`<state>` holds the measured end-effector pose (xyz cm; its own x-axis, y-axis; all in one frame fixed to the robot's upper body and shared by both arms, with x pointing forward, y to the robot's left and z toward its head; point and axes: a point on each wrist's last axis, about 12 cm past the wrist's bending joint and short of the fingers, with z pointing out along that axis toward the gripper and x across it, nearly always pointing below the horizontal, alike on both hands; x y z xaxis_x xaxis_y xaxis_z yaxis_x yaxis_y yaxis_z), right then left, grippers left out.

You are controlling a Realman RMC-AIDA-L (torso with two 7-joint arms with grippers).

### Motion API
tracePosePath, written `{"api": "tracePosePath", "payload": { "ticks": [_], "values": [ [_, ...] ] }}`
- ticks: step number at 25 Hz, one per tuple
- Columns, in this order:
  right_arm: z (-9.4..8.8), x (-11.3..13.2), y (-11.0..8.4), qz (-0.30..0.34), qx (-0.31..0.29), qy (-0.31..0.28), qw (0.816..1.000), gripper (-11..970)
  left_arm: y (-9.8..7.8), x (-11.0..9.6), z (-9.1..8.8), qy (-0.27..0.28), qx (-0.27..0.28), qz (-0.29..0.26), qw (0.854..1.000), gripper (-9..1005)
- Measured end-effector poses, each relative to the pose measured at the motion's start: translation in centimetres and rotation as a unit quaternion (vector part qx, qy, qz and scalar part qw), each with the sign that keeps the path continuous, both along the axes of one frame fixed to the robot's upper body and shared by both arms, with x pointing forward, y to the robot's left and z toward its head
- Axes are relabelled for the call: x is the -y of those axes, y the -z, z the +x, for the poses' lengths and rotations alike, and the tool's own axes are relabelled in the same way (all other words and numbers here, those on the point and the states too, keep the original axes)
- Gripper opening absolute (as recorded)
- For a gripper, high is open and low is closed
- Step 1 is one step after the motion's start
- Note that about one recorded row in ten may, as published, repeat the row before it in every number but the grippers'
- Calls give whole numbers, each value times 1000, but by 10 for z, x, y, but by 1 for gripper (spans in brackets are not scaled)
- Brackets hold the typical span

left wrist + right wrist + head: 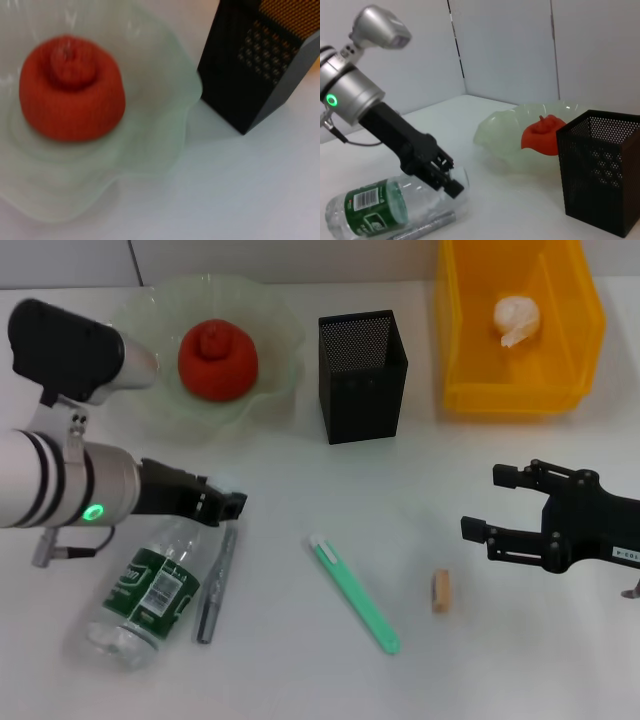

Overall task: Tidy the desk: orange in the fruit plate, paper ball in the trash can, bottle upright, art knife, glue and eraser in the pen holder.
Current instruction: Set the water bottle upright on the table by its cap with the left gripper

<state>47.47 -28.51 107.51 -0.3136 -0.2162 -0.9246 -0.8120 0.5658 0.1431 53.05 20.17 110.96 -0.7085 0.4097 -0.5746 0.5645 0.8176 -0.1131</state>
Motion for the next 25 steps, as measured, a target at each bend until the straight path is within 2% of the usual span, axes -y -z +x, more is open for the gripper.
{"api": "tracePosePath", "payload": {
  "ticks": [4,9,16,20,21,25],
  "values": [
    [0,-1,-2,1,2,-4,1000,827,-22,-11,-6,21,37,-9,999,433],
    [0,0,-2,7,2,-2,1000,827,-43,-39,-19,55,99,-73,991,433],
    [3,-2,-4,7,5,-5,1000,827,-44,-65,-36,106,175,-84,975,432],
    [5,-5,-5,8,7,-11,1000,826,-44,-65,-36,106,175,-84,975,432],
    [5,-5,-5,8,7,-11,1000,826,-46,-75,-43,111,211,-111,965,432],
    [6,-6,-5,8,7,-12,1000,826,-39,-85,-43,104,227,-140,958,432]
  ]
}}
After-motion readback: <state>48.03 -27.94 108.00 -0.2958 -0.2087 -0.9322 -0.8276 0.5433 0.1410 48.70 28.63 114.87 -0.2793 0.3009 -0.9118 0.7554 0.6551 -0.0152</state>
